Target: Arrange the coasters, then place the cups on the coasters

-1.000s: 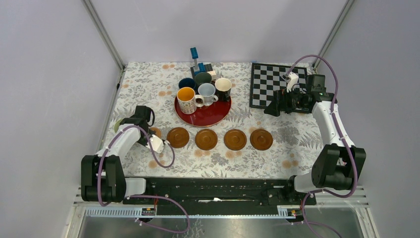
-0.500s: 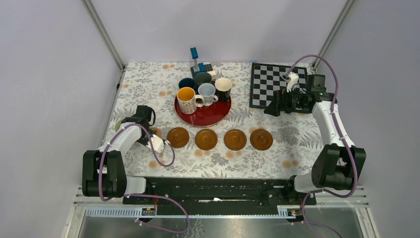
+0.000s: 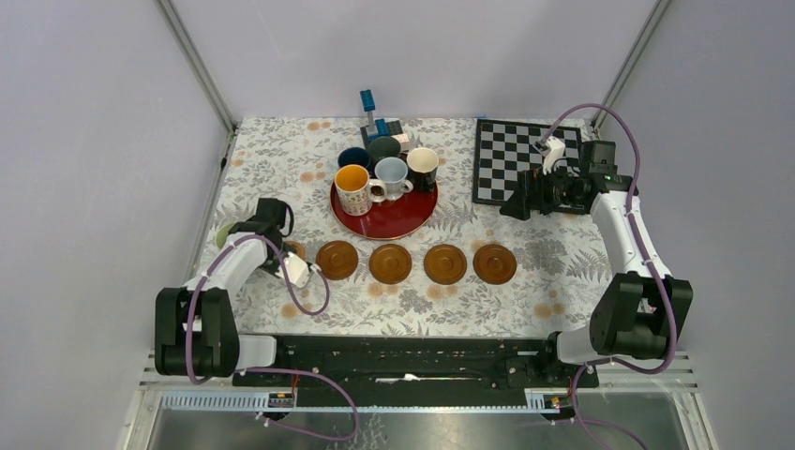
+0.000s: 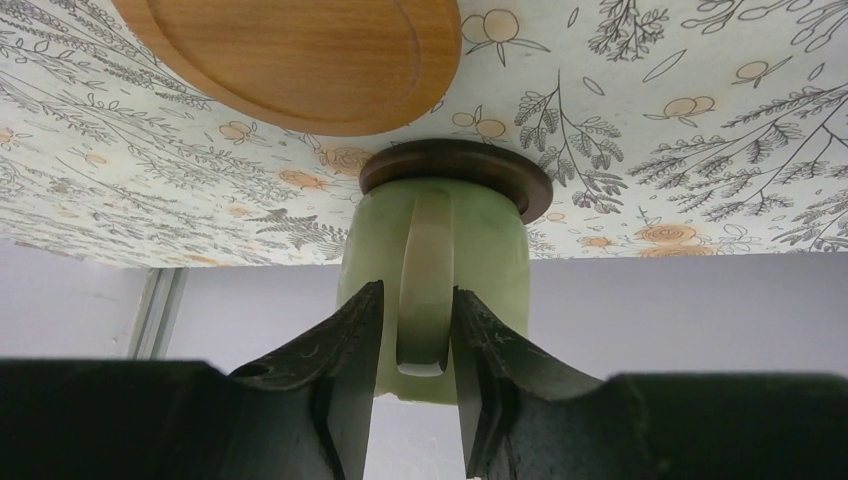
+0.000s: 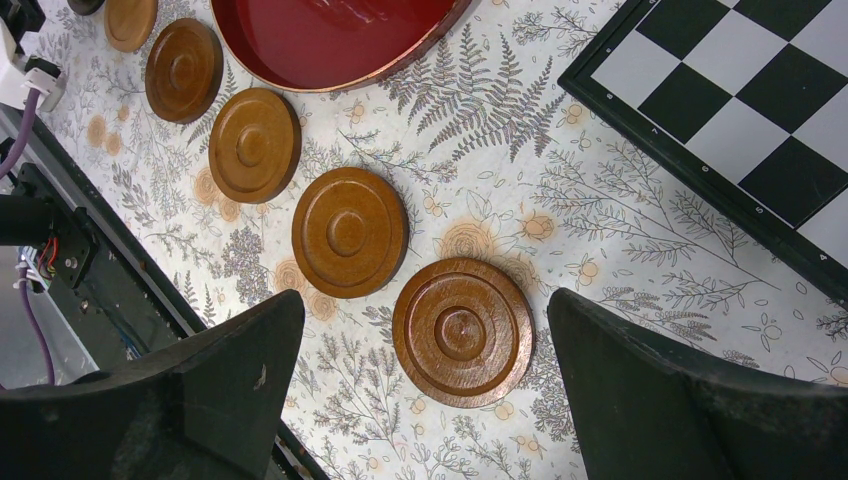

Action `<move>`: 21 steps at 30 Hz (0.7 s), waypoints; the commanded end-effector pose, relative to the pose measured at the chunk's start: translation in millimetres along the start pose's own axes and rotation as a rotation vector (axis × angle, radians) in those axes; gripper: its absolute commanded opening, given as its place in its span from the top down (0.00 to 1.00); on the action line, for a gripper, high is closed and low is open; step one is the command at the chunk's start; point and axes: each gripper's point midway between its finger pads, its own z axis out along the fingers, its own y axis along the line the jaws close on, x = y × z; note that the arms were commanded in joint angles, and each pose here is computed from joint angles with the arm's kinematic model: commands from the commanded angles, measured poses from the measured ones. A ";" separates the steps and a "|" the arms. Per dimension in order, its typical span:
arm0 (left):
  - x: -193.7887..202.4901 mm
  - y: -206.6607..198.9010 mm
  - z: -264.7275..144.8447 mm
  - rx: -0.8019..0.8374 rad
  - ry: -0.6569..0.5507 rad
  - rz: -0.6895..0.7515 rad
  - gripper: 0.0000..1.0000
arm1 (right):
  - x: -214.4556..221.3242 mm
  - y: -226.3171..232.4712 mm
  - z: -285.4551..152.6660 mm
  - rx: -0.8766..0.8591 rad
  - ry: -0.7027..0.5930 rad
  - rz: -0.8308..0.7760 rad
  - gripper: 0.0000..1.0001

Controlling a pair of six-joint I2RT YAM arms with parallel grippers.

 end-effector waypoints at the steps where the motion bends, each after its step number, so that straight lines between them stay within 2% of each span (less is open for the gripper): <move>1: 3.3 0.0 -7.4 -0.019 0.010 0.019 0.66 | -6.0 5.6 -5.0 -0.006 -0.024 -0.017 0.02; 21: -5.1 -13.9 -15.7 0.027 -0.012 0.039 0.80 | -5.8 6.5 -5.9 -0.006 -0.027 -0.021 0.02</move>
